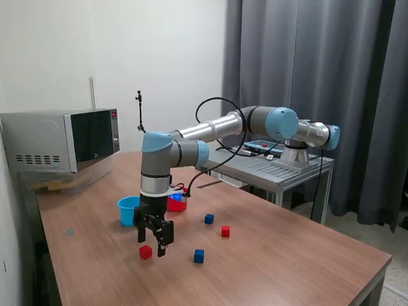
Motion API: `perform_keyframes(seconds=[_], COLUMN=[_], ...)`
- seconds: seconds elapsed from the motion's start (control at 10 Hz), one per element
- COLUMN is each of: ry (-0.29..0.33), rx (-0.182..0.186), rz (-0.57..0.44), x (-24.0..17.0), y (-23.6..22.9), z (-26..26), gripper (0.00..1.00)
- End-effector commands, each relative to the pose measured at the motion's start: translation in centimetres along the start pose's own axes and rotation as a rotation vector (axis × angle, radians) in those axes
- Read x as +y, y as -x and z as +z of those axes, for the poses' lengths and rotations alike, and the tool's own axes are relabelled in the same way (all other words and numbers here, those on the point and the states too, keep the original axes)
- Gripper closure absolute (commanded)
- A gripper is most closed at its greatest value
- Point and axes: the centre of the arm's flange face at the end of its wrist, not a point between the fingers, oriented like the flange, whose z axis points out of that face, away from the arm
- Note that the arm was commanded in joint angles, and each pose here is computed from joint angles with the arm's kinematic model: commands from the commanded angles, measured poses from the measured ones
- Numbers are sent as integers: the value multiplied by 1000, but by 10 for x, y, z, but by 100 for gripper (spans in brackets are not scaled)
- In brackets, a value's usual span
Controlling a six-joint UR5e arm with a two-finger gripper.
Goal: Place red objects in the red bin, and blue objects in the blue bin.
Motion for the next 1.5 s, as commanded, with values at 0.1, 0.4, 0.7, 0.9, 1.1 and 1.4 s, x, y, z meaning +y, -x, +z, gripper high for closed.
perform_keyframes(seconds=[0.1, 0.4, 0.7, 0.9, 1.1, 1.4], ry=[-5, -11, -12, -3, -2, -5], rx=[-1, 0, 0, -3, -3, -3], rz=[10, 13, 62, 65, 65, 65], x=[-1, -3, -4, -3, -3, -4], y=[1, 1, 5, 7, 7, 7], z=[3, 9, 10, 10, 11, 12], gripper=[0, 0, 0, 0, 0, 0])
